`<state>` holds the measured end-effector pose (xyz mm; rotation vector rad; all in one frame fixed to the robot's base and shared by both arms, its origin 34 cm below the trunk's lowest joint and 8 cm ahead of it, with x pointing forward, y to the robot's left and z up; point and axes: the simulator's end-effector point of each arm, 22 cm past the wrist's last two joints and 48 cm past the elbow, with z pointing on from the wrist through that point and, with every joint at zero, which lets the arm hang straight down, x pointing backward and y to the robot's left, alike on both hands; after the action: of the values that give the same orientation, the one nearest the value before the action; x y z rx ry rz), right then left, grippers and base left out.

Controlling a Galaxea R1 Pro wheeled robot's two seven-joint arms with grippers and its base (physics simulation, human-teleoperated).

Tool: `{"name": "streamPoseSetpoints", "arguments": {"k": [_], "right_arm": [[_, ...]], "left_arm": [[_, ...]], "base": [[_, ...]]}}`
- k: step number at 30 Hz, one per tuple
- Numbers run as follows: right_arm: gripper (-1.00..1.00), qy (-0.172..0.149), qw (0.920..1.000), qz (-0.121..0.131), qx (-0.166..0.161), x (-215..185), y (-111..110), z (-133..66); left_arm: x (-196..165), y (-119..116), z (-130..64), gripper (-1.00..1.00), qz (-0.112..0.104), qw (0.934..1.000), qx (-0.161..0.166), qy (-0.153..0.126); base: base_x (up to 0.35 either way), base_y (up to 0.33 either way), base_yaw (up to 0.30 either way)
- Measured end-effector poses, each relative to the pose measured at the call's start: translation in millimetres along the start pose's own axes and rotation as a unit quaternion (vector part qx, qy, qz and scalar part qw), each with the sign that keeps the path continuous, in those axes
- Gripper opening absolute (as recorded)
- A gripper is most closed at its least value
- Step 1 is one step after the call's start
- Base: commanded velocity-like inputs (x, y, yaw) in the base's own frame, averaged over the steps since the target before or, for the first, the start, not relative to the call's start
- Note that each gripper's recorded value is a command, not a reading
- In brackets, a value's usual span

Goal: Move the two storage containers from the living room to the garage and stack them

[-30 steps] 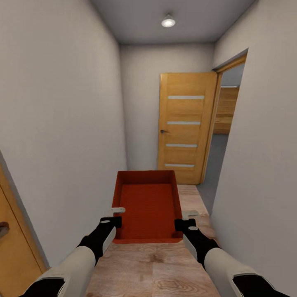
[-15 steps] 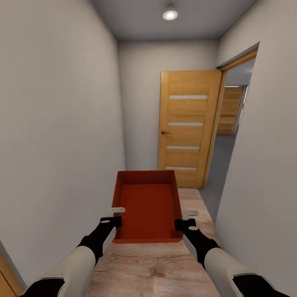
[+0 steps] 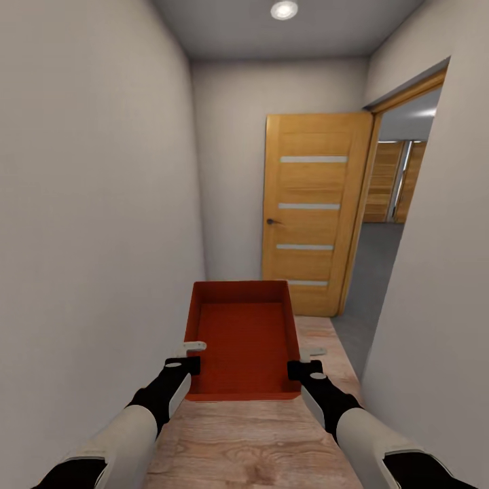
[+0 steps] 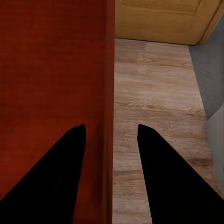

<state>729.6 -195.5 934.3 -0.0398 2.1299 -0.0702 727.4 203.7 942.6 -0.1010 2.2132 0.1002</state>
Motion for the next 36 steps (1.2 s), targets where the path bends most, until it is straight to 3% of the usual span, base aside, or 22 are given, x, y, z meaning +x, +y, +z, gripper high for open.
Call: {"name": "streamPoseSetpoints", "arguments": {"k": [36], "right_arm": [[-1.00, 0.000, 1.0000, 0.000, 0.000, -0.5, 0.4, -0.1]], "left_arm": [[-0.4, 0.4, 0.0, -1.00, 0.000, 1.0000, 0.000, 0.000]], "base": [[0.322, 0.000, 0.000]]}}
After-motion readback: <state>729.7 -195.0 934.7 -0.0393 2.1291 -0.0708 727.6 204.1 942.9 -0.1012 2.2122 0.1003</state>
